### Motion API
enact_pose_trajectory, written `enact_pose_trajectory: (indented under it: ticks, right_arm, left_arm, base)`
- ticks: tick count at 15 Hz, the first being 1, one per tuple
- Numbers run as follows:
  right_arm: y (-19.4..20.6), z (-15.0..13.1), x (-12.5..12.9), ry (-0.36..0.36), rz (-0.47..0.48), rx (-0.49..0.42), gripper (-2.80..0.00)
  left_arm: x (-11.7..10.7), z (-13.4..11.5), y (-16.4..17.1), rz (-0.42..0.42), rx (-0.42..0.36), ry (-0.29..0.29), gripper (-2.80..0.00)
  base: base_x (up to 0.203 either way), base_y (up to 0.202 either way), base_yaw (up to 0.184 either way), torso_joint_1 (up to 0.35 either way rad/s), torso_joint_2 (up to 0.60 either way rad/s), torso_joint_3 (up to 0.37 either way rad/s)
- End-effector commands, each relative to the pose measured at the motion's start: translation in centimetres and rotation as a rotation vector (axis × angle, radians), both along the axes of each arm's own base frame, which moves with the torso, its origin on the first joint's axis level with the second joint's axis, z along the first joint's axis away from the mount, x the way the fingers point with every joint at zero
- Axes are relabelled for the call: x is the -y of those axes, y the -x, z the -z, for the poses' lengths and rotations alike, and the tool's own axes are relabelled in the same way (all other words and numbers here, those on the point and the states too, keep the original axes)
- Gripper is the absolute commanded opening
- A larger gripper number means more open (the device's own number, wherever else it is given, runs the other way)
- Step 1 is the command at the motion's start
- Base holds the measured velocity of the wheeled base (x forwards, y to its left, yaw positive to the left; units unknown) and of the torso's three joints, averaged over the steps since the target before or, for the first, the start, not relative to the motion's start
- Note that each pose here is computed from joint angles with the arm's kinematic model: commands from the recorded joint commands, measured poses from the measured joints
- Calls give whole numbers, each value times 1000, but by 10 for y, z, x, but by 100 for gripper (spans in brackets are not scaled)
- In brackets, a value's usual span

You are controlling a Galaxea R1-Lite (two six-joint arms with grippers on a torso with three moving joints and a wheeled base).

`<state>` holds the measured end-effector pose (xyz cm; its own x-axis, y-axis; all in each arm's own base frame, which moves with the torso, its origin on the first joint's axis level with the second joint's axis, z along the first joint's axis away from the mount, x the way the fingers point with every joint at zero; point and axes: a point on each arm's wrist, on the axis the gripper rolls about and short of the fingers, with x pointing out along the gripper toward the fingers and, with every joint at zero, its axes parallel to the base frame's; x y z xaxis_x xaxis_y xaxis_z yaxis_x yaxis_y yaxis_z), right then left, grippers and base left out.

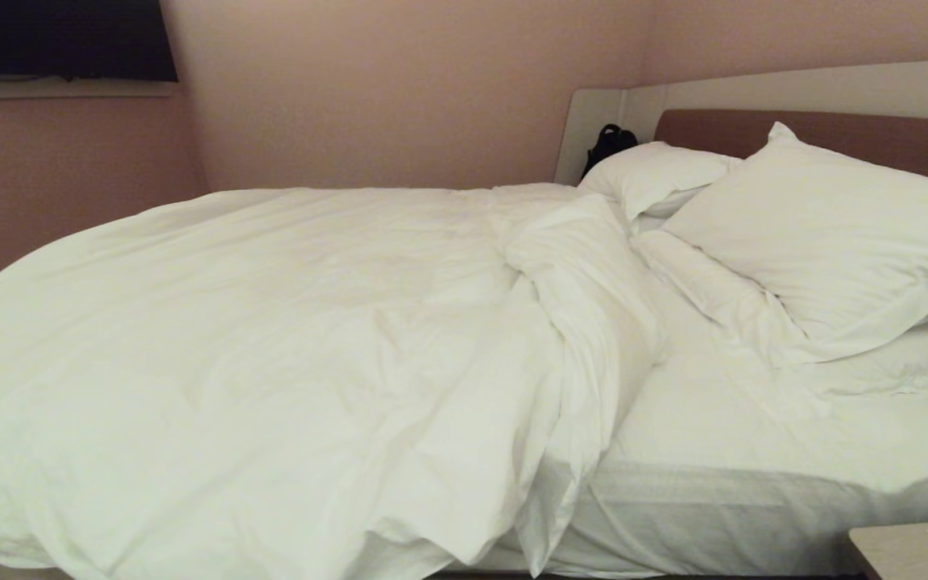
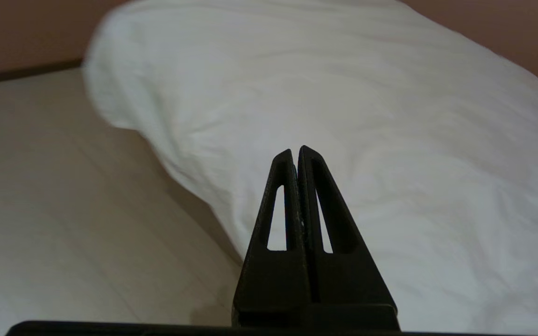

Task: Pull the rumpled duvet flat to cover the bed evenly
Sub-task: Flatten the corners of the folded blanket

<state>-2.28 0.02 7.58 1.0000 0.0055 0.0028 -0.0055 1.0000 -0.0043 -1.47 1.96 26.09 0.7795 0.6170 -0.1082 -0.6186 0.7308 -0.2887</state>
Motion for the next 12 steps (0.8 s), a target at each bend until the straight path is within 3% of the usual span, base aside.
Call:
enact_pose_trajectory:
  ticks: [1,4,6,10,12]
  right_arm:
    - [0,0,0,0,-1,0,-280]
    - [0,0,0,0,-1,0,-280]
    - [0,0,0,0,-2,1,-280]
    - [0,0,0,0,-1,0,-280]
    - [0,0,0,0,-2,0,-280]
  left_arm:
    - [1,16,17,-105,44,-22,-280]
    - [3,45,27,-119,103,-161,-280]
    - [5,62,23,-114,118,-225,-280]
    - [11,93,23,228,183,-301,-280]
    - [14,113,29,377,203,-372,-280]
  base:
    - [0,0,0,0,0,0]
    - [0,0,0,0,0,0]
    - [0,0,0,0,0,0]
    - [0,0,0,0,0,0]
    - [0,0,0,0,0,0]
